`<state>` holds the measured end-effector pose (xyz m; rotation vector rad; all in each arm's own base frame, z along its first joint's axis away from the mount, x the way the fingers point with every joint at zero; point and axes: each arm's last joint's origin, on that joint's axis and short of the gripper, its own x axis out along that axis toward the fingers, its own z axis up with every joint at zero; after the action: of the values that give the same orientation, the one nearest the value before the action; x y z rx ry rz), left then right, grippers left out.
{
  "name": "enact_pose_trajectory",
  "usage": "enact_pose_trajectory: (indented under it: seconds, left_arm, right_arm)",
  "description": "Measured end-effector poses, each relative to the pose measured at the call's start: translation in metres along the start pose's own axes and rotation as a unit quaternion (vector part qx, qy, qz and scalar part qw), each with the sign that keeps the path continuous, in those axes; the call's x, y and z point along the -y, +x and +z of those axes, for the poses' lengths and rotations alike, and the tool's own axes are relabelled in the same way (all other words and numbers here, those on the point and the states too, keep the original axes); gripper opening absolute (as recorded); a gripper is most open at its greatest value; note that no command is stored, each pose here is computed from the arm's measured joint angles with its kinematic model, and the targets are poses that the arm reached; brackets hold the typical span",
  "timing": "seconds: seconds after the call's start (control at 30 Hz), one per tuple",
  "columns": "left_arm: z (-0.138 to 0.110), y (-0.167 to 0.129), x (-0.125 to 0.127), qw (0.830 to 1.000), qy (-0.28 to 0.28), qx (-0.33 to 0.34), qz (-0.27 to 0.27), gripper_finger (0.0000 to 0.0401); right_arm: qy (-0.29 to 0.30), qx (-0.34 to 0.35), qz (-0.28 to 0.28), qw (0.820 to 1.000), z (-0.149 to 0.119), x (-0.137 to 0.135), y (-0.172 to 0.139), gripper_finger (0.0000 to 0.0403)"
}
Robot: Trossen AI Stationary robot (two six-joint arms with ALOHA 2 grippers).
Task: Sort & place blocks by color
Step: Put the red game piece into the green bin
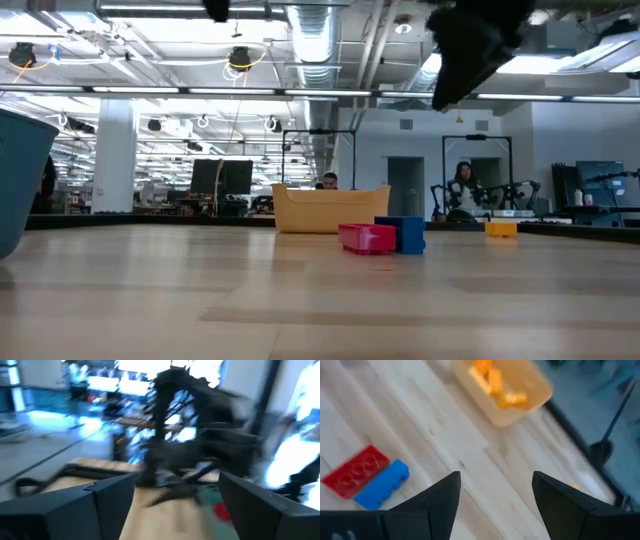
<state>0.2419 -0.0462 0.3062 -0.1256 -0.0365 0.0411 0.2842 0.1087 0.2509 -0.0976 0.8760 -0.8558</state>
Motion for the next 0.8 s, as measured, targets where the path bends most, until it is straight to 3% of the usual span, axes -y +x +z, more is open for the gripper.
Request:
enact_pose_trajectory:
  seconds: [0.13, 0.27, 0.4, 0.6, 0.8]
  left_arm:
    - [-0.038, -0.026, 0.024, 0.996, -0.041, 0.065, -0.035, 0.0258]
    - [-0.064, -0.049, 0.035, 0.992, -0.052, 0.109, -0.036, 0.025]
    - [-0.071, -0.061, 0.038, 0.99, -0.04, 0.136, -0.01, 0.0249]
    - [-0.07, -0.062, 0.038, 0.991, -0.014, 0.136, 0.006, 0.0249]
    - [-0.072, -0.061, 0.036, 0.991, 0.001, 0.127, 0.031, 0.025]
  right_arm:
    - [-0.017, -0.035, 0.047, 0.998, 0.018, 0.0, 0.021, 0.027]
    - [-0.037, -0.039, 0.127, 0.99, 0.034, 0.0, 0.029, 0.027]
    - [-0.046, -0.016, 0.184, 0.982, 0.052, 0.008, 0.038, 0.027]
    - [0.014, 0.017, 0.28, 0.96, 0.068, 0.03, 0.072, 0.027]
    - [0.086, -0.024, 0.289, 0.953, 0.042, 0.033, 0.105, 0.027]
